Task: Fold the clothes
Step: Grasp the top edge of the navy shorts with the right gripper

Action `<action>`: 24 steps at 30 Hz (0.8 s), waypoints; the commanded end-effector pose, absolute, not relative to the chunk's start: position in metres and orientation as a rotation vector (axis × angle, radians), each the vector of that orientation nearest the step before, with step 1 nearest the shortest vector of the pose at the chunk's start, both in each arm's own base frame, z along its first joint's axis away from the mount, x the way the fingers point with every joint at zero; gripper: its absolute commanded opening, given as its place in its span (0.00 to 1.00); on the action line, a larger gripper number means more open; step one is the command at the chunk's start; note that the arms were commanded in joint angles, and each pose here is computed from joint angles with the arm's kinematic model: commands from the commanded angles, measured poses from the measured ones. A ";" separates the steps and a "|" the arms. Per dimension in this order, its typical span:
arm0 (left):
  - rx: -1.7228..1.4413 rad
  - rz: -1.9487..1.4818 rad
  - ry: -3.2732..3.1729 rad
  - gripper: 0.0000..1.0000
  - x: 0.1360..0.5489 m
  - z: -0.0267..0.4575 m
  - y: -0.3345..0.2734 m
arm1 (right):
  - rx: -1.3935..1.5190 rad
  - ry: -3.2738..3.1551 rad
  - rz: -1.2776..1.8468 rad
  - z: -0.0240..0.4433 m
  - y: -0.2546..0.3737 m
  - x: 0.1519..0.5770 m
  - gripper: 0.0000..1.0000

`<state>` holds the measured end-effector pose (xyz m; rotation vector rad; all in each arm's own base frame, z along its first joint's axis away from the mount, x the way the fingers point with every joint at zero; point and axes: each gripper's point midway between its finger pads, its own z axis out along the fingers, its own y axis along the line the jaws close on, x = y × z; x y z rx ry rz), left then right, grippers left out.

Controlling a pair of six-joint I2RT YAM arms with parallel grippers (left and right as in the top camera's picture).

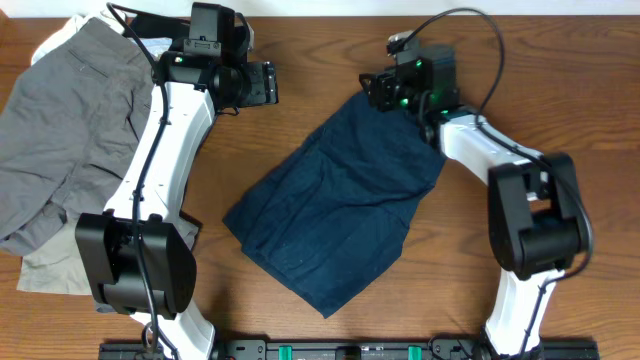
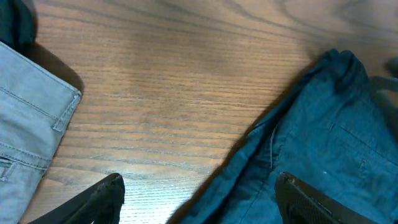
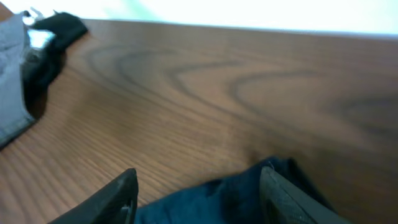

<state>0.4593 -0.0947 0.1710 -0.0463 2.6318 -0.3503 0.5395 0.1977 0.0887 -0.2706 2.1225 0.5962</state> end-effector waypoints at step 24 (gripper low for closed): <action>0.099 -0.149 2.696 0.79 0.447 0.146 -0.100 | 0.357 2.727 0.458 0.064 0.046 0.434 0.55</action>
